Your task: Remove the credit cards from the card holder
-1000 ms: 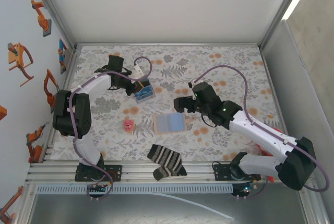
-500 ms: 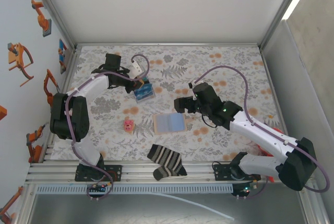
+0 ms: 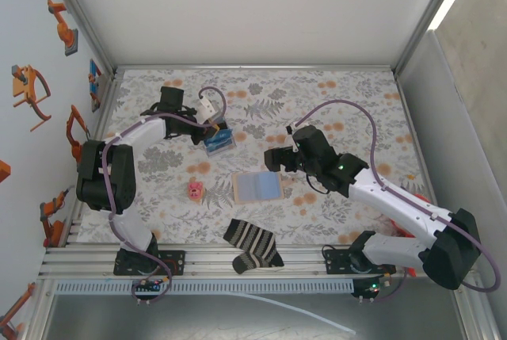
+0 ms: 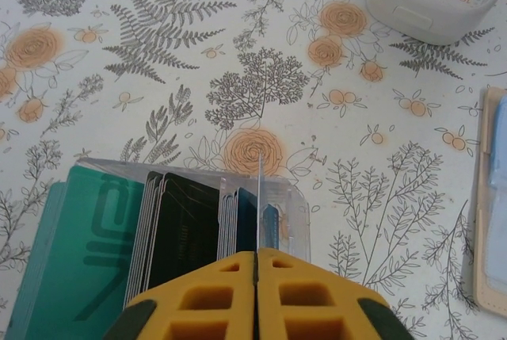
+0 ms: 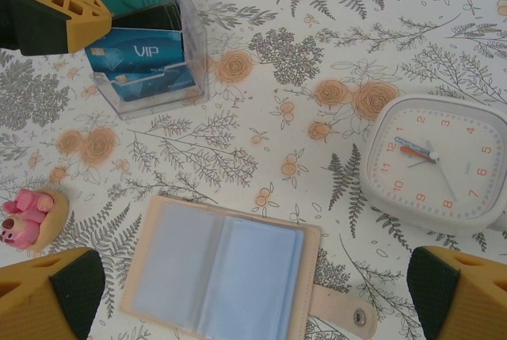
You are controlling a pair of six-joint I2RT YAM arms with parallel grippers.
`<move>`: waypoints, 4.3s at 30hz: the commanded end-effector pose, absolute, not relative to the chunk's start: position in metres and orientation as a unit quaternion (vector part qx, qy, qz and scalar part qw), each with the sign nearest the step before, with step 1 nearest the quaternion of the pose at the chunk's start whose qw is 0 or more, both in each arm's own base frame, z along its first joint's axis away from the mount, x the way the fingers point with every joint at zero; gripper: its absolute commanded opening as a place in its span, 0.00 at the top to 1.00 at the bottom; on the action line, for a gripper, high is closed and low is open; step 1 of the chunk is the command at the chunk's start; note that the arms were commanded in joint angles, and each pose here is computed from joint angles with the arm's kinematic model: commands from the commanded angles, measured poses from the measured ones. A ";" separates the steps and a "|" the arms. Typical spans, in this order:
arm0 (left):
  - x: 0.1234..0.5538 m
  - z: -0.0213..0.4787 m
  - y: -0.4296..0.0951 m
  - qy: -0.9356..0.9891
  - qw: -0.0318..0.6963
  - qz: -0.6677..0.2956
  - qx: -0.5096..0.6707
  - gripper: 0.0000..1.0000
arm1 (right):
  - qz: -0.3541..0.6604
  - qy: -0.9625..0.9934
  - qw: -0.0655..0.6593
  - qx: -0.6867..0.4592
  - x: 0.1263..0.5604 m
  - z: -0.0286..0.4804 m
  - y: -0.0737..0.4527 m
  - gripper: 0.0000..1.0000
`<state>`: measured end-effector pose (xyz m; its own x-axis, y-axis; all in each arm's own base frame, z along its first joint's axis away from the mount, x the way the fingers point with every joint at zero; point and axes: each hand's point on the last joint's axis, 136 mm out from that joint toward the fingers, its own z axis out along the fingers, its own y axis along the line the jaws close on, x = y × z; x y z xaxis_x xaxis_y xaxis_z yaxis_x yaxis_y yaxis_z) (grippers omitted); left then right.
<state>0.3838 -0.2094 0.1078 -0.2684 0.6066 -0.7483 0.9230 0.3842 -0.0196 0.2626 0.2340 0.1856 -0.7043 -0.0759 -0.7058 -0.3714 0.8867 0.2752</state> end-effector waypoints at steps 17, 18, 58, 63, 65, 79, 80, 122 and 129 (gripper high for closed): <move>0.382 0.104 -0.197 0.766 0.329 -0.230 0.502 0.86 | 0.203 0.899 0.371 -0.114 0.263 0.190 0.230 0.01; 0.383 0.104 -0.197 0.767 0.331 -0.230 0.500 0.85 | 0.203 0.899 0.370 -0.115 0.263 0.190 0.230 0.01; 0.337 0.153 0.003 0.806 0.584 0.098 0.005 0.03 | -0.098 0.830 0.547 0.046 0.290 0.190 0.035 0.01; 0.346 0.134 0.007 0.815 0.573 0.089 0.006 0.03 | -0.143 0.802 0.576 0.067 0.301 0.184 0.021 0.01; 0.351 0.127 0.004 0.809 0.581 0.083 0.012 0.03 | -0.148 0.793 0.586 0.077 0.304 0.181 0.016 0.01; 0.358 0.117 -0.001 0.809 0.581 0.081 0.031 0.03 | -0.161 0.789 0.585 0.095 0.320 0.172 -0.007 0.01; 0.357 0.119 -0.002 0.806 0.586 0.079 0.033 0.03 | -0.160 0.789 0.585 0.095 0.320 0.172 -0.008 0.01; 0.383 0.092 -0.019 0.798 0.601 0.025 0.026 0.03 | -0.127 0.784 0.593 0.135 0.334 0.156 -0.040 0.01; 0.395 0.083 0.008 0.835 0.548 0.021 -0.039 0.03 | -0.110 0.789 0.592 0.124 0.348 0.141 -0.039 0.01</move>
<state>0.3905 -0.0025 0.0783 -0.3916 0.0318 -0.9196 -0.0421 0.9977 0.0524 0.3413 -0.0398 0.1381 -0.3172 0.0475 -0.9472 0.3412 0.9376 -0.0673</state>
